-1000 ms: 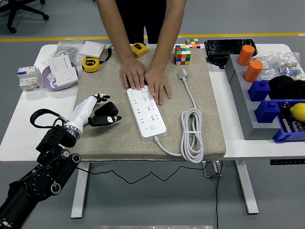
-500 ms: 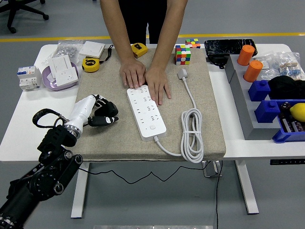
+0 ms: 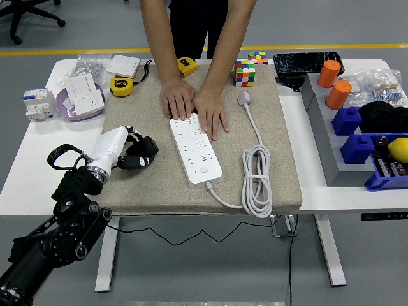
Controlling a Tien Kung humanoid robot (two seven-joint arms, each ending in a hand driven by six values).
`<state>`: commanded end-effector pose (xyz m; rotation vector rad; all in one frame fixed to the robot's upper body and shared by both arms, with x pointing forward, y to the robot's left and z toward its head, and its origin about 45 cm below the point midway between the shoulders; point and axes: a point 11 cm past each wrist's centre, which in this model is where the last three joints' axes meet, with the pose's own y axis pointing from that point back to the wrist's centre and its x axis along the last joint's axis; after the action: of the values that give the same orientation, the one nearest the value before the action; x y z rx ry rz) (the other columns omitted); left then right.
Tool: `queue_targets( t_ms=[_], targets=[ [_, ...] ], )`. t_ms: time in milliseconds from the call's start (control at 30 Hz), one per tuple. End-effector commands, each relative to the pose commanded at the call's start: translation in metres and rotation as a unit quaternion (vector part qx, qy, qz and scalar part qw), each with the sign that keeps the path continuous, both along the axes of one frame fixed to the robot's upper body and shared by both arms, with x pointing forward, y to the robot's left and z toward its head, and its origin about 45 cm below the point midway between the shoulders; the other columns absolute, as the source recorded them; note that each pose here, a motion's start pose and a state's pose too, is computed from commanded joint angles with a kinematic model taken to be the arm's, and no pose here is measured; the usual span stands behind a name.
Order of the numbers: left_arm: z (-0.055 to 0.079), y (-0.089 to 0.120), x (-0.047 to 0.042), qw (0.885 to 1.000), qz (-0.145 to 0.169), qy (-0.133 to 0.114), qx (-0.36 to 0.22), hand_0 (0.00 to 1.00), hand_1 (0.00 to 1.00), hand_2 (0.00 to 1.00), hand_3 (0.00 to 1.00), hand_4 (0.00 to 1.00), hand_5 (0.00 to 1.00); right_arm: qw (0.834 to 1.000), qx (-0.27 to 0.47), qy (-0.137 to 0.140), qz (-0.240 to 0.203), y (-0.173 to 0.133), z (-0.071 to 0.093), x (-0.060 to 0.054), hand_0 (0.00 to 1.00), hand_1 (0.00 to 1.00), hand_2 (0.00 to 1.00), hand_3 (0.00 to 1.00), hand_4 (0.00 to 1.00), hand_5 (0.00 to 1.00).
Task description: Pick up the plug,place it near the board,insert it into the board,press the button
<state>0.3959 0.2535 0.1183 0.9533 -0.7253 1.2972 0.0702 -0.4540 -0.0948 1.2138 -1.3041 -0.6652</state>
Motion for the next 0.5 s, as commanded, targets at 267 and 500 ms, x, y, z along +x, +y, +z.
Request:
queue_targets(
  t_ms=[267,500],
  targets=[
    [0.0003,0.0009,0.0013,1.000,0.001,-0.003,0.002,0.553,0.559,0.511,0.513,0.764,0.244,1.000,-0.001,0.000,0.000,-0.0006,0.0003,0.0003,0.952,0.897,0.845,0.847,0.998,0.951],
    [0.0013,0.0006,0.0020,1.000,0.000,-0.005,0.003,0.495,0.497,0.458,0.477,0.648,0.238,1.000,-0.001,0.001,0.000,-0.0007,0.0002,-0.0005,0.951,0.897,0.845,0.847,0.998,0.951]
  ],
)
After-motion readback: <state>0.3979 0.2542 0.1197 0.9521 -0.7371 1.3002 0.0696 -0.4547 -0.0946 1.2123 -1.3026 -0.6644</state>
